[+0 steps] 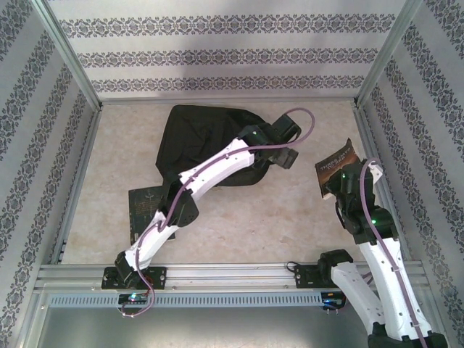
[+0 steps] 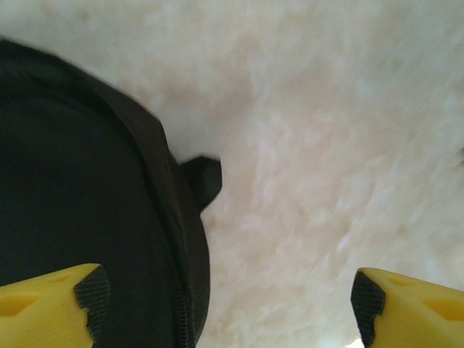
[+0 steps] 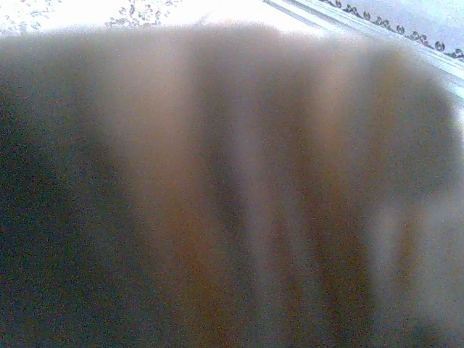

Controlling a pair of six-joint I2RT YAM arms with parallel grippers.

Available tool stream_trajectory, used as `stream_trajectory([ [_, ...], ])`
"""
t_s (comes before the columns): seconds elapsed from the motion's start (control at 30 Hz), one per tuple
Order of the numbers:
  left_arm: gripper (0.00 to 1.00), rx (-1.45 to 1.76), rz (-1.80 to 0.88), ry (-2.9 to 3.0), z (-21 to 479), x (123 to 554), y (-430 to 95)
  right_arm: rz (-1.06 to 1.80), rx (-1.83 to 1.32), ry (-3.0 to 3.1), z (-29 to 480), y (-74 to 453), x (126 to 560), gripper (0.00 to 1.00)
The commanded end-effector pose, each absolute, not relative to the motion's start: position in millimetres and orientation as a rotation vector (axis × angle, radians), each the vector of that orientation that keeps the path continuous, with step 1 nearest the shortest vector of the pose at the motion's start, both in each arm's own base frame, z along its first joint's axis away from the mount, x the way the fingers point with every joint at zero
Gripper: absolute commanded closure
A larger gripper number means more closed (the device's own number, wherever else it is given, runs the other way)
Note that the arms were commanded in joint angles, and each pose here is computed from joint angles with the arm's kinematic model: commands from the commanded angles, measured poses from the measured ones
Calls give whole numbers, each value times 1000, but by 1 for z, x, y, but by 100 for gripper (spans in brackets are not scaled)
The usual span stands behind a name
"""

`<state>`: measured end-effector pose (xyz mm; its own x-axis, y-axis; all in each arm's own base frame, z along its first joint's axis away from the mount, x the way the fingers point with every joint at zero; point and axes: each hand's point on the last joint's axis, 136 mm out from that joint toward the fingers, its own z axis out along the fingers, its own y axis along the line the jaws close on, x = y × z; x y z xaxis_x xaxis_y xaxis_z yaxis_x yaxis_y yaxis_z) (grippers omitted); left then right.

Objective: Pack books, pencil case, and school supplies into a backpack

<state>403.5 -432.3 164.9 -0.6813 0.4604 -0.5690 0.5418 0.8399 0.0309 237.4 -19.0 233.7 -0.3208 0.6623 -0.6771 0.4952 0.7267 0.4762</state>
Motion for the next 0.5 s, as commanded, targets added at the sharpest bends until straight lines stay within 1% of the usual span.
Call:
stream_trajectory([
  [0.0,19,793,-169,2498,171,399,-410,286,851,1957,243,-16,244,100],
  [0.07,26,796,-180,2518,164,400,-409,302,857,1957,240,-16,246,100],
  [0.13,36,786,-175,2533,159,403,-406,320,858,1956,237,-14,248,100],
  [0.3,70,770,-184,2563,154,406,-399,359,858,1958,235,-9,252,100],
  [0.4,85,772,-188,2574,150,407,-396,373,856,1962,234,-7,253,100],
  [0.47,93,769,-189,2587,148,408,-393,378,852,1962,235,-6,253,100],
])
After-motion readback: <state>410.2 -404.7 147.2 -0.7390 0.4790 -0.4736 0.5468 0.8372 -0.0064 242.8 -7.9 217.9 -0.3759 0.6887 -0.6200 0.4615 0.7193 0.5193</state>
